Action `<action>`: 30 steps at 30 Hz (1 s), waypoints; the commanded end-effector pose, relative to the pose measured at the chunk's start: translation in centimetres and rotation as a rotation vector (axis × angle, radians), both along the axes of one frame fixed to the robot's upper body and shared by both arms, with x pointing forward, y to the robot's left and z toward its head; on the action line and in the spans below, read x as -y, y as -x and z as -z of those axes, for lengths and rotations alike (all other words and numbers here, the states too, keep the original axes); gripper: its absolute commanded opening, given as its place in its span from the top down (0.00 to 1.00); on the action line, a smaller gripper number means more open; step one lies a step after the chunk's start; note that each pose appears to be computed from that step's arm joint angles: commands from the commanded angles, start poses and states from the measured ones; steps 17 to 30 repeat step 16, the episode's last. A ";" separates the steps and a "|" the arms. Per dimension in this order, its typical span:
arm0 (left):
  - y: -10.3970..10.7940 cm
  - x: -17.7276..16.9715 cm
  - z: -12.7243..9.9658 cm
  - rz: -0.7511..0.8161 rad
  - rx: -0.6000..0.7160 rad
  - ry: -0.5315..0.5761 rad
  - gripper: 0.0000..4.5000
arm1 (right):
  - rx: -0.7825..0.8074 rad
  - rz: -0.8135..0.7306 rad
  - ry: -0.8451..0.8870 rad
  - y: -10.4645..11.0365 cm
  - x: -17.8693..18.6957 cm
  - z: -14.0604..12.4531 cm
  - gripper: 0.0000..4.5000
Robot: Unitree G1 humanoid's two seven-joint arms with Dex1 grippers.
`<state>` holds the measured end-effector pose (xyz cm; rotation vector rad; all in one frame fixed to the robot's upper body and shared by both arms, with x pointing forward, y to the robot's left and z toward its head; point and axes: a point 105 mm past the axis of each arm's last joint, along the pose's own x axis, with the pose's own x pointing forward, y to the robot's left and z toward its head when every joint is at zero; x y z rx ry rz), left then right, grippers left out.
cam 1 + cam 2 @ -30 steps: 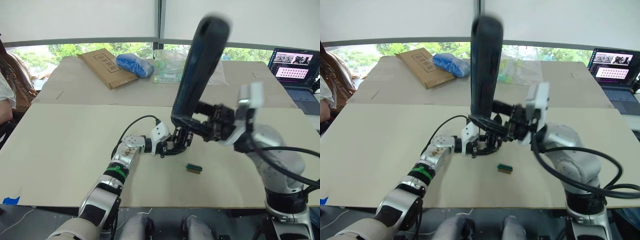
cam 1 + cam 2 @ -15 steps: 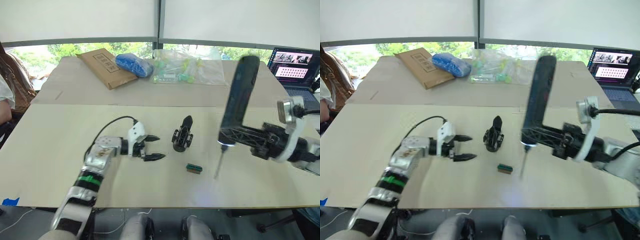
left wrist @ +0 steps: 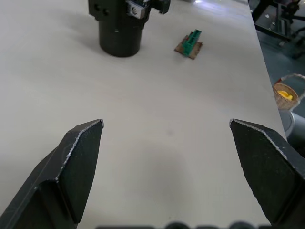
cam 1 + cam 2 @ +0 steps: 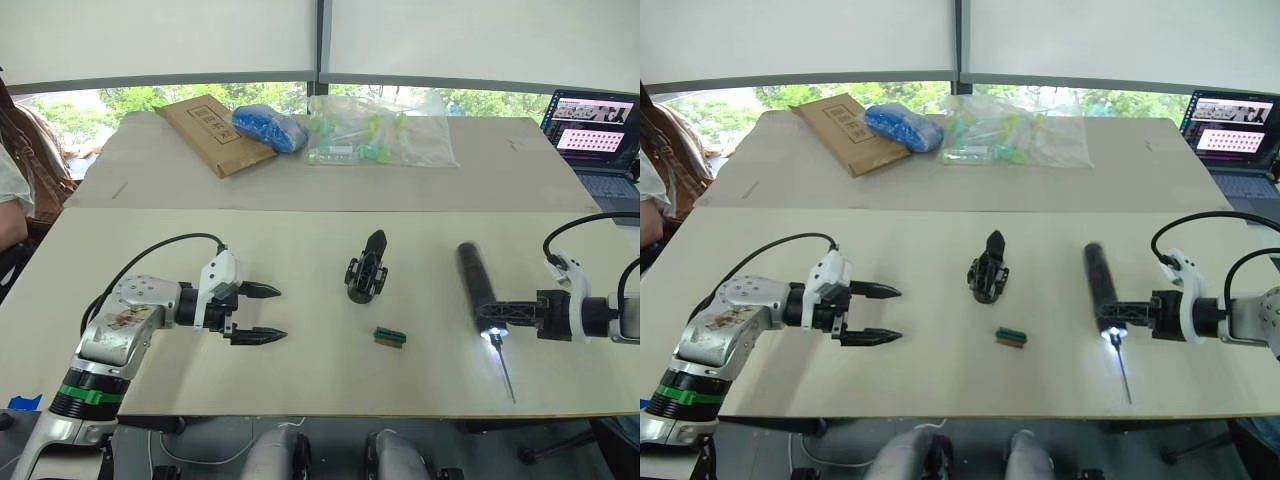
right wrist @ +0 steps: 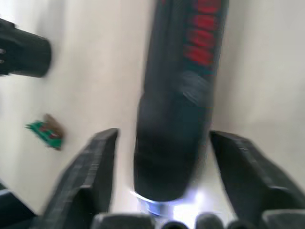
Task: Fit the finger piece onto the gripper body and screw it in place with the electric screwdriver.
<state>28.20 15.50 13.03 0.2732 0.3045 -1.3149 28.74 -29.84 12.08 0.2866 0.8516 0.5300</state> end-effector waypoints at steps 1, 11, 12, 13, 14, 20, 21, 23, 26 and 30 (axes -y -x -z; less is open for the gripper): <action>0.5 -2.2 -1.6 -0.034 0.016 -0.010 0.00 | 0.210 -0.056 0.077 -0.4 2.2 -4.1 0.00; -0.1 -11.4 -3.7 -0.245 0.037 -0.166 0.00 | 0.594 -0.386 0.450 3.0 7.9 -8.7 0.00; -0.2 -11.4 -3.7 -0.243 0.041 -0.164 0.00 | 0.600 -0.386 0.448 3.1 8.0 -8.8 0.00; -0.3 -11.3 -3.7 -0.237 0.044 -0.161 0.00 | 0.611 -0.384 0.451 3.0 8.1 -8.9 0.00; -0.4 -11.1 -3.7 -0.231 0.045 -0.159 0.00 | 0.617 -0.381 0.456 2.9 8.3 -8.9 0.00; -0.2 -10.4 -3.6 -0.197 0.030 -0.144 0.00 | 0.635 -0.360 0.472 2.5 8.6 -9.1 0.00; -0.2 -10.4 -3.6 -0.197 0.030 -0.144 0.00 | 0.635 -0.360 0.472 2.5 8.6 -9.1 0.00; -0.2 -10.4 -3.6 -0.197 0.030 -0.144 0.00 | 0.635 -0.360 0.472 2.5 8.6 -9.1 0.00; -0.2 -10.4 -3.6 -0.197 0.030 -0.144 0.00 | 0.635 -0.360 0.472 2.5 8.6 -9.1 0.00; -0.2 -10.4 -3.6 -0.197 0.030 -0.144 0.00 | 0.635 -0.360 0.472 2.5 8.6 -9.1 0.00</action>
